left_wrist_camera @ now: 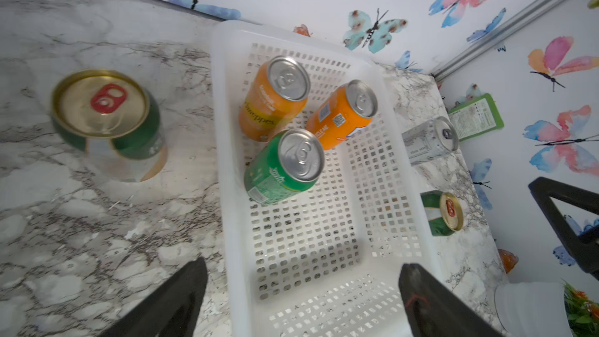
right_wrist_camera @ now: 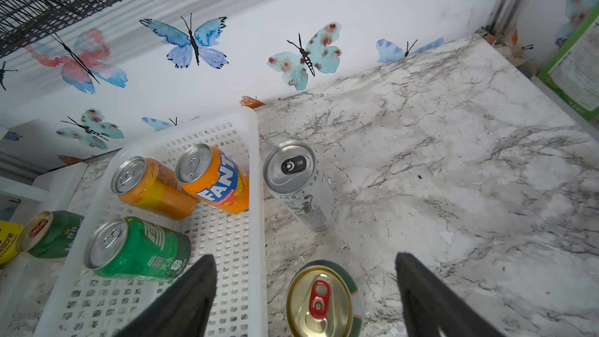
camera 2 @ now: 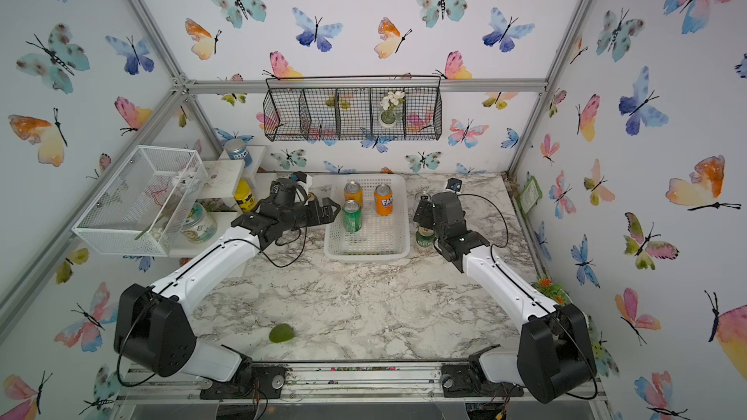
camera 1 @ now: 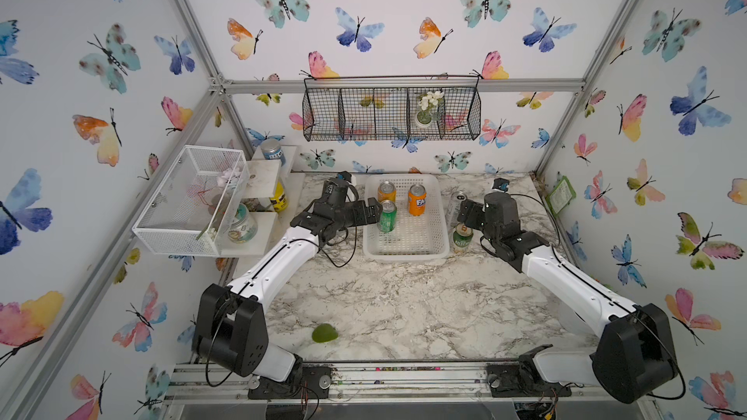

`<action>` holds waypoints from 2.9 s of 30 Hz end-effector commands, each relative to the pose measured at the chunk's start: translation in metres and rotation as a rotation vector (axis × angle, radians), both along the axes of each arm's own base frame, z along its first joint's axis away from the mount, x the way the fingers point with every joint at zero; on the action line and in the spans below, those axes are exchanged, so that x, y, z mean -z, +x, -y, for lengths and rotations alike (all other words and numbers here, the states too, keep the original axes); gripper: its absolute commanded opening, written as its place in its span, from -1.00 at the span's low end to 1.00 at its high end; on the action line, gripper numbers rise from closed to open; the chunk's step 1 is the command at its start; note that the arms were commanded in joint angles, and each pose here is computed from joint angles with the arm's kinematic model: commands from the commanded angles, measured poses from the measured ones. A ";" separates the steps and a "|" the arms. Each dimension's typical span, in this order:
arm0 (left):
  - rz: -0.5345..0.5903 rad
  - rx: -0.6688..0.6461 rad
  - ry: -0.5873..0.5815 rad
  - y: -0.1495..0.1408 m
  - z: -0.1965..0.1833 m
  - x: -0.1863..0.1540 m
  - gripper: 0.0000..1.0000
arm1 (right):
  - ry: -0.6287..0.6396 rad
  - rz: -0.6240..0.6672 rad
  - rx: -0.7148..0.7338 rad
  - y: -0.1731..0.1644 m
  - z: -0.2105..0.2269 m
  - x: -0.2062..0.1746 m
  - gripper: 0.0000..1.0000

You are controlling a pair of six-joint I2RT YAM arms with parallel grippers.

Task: Take out the drinks from the basket
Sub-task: Pick up the drink from the basket.

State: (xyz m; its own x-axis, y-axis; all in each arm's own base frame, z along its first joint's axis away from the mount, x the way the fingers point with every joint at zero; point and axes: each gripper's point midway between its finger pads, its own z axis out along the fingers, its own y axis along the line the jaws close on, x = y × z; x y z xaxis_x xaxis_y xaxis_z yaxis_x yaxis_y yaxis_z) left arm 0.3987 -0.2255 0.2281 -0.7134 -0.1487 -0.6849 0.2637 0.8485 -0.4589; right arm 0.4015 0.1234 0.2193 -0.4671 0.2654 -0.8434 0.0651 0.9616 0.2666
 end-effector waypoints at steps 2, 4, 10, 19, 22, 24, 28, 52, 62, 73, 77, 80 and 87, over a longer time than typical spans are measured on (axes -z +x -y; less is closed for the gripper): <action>-0.017 -0.005 0.098 0.016 0.013 0.016 1.00 | -0.010 0.007 -0.022 -0.002 -0.002 0.002 0.78; -0.033 -0.011 0.119 0.026 0.017 0.026 1.00 | -0.010 0.005 -0.022 -0.003 -0.001 0.004 0.78; -0.041 -0.058 0.224 0.060 0.017 0.044 0.96 | -0.010 0.009 -0.029 -0.003 -0.002 0.003 0.78; -0.052 -0.040 0.372 0.075 0.037 0.076 0.97 | -0.006 0.018 -0.030 -0.004 -0.002 0.000 0.78; -0.066 -0.047 0.395 0.079 0.036 0.088 0.97 | -0.006 0.019 -0.029 -0.004 -0.001 0.000 0.78; -0.073 -0.038 0.402 0.080 0.038 0.095 0.96 | -0.008 0.018 -0.026 -0.004 -0.001 0.001 0.78; -0.095 -0.041 0.438 0.082 0.036 0.109 0.94 | -0.006 0.021 -0.029 -0.004 -0.002 0.001 0.78; -0.128 -0.035 0.444 0.085 0.040 0.124 0.42 | -0.012 0.011 -0.026 0.000 -0.003 0.004 0.78; -0.080 -0.028 0.391 0.090 0.048 0.094 0.32 | -0.015 0.013 -0.026 0.000 -0.003 0.003 0.78; 0.020 -0.034 0.321 0.090 0.050 0.032 0.28 | -0.014 0.016 -0.022 0.001 -0.002 0.002 0.79; 0.080 -0.041 0.296 0.080 0.041 -0.012 0.26 | -0.013 0.019 -0.022 0.000 -0.002 0.001 0.79; 0.109 -0.048 0.280 0.070 0.029 -0.039 0.26 | -0.012 0.020 -0.022 0.000 -0.002 0.000 0.79; 0.171 -0.090 0.230 0.039 -0.006 -0.092 0.25 | -0.005 0.017 -0.026 0.001 -0.003 0.002 0.79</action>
State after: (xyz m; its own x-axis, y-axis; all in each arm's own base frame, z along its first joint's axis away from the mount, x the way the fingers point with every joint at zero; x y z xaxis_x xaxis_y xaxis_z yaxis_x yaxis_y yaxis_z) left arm 0.4505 -0.2344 0.2749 -0.6478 0.0104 -0.7618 0.2278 0.9568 -0.1807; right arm 0.4005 0.1251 0.2143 -0.4689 0.2498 -0.8472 0.0464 0.9648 0.2589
